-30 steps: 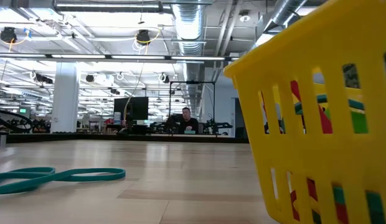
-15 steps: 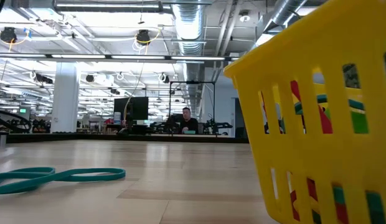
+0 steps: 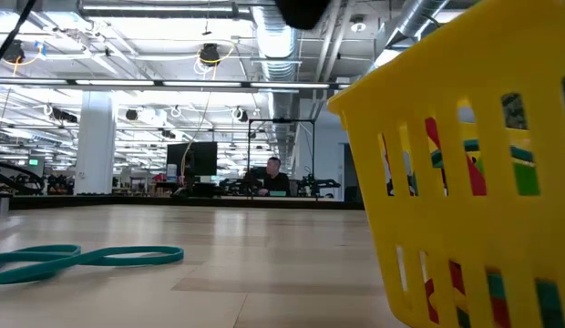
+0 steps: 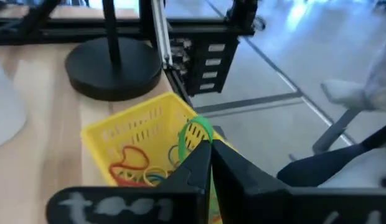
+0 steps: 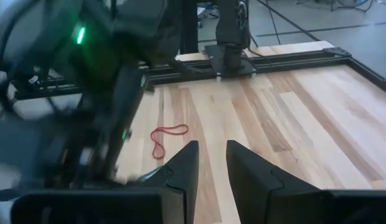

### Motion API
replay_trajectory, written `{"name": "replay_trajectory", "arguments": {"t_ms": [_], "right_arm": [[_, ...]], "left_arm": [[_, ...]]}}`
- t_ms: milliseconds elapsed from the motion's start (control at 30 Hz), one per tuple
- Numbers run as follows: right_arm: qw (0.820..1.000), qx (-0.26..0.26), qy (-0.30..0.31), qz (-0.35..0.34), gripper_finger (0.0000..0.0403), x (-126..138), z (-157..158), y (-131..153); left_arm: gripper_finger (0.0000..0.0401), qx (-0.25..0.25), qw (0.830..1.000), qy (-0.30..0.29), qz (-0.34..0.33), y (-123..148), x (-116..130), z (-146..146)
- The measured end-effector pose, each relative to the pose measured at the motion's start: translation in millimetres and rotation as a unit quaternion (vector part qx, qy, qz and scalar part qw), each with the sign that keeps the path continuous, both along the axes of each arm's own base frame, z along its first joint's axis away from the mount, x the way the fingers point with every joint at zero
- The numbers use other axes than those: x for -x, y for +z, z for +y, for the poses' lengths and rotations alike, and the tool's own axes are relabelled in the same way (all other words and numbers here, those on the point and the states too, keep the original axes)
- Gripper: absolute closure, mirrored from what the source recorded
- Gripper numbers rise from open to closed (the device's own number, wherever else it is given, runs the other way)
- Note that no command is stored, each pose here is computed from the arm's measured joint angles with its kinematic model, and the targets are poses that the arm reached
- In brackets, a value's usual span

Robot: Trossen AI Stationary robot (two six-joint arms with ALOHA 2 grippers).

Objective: Pick and place items into bin
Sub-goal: Put the green rubber band into the yellow bin, then put the red rubber band into the yellow bin

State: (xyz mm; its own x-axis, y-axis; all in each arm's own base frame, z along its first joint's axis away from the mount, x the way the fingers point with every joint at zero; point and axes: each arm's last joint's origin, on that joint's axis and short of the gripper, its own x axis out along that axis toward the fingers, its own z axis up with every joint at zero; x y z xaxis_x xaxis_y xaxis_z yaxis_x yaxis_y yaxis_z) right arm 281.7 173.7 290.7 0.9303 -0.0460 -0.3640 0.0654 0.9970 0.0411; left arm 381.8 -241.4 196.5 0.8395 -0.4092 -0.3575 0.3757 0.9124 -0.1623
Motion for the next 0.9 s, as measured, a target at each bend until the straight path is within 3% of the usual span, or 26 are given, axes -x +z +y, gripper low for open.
{"name": "replay_trajectory", "arguments": {"t_ms": [167, 367, 733, 900], "right_arm": [[1.0, 0.0, 0.0, 0.0, 0.0327, 0, 0, 0], [1.0, -0.001, 0.005, 0.0, 0.0327, 2, 3, 0], [1.0, -0.001, 0.006, 0.0, 0.0327, 2, 4, 0], [1.0, -0.001, 0.006, 0.0, 0.0326, 2, 4, 0]], "left_arm": [[0.0401, -0.02, 1.0, -0.017, 0.016, -19, -26, -11], [0.0386, -0.068, 0.992, -0.009, 0.103, -38, -40, -6], [0.0309, -0.067, 0.992, -0.009, 0.103, -34, -41, -3], [0.0294, -0.06, 0.991, -0.008, 0.12, -10, -32, 1]]}}
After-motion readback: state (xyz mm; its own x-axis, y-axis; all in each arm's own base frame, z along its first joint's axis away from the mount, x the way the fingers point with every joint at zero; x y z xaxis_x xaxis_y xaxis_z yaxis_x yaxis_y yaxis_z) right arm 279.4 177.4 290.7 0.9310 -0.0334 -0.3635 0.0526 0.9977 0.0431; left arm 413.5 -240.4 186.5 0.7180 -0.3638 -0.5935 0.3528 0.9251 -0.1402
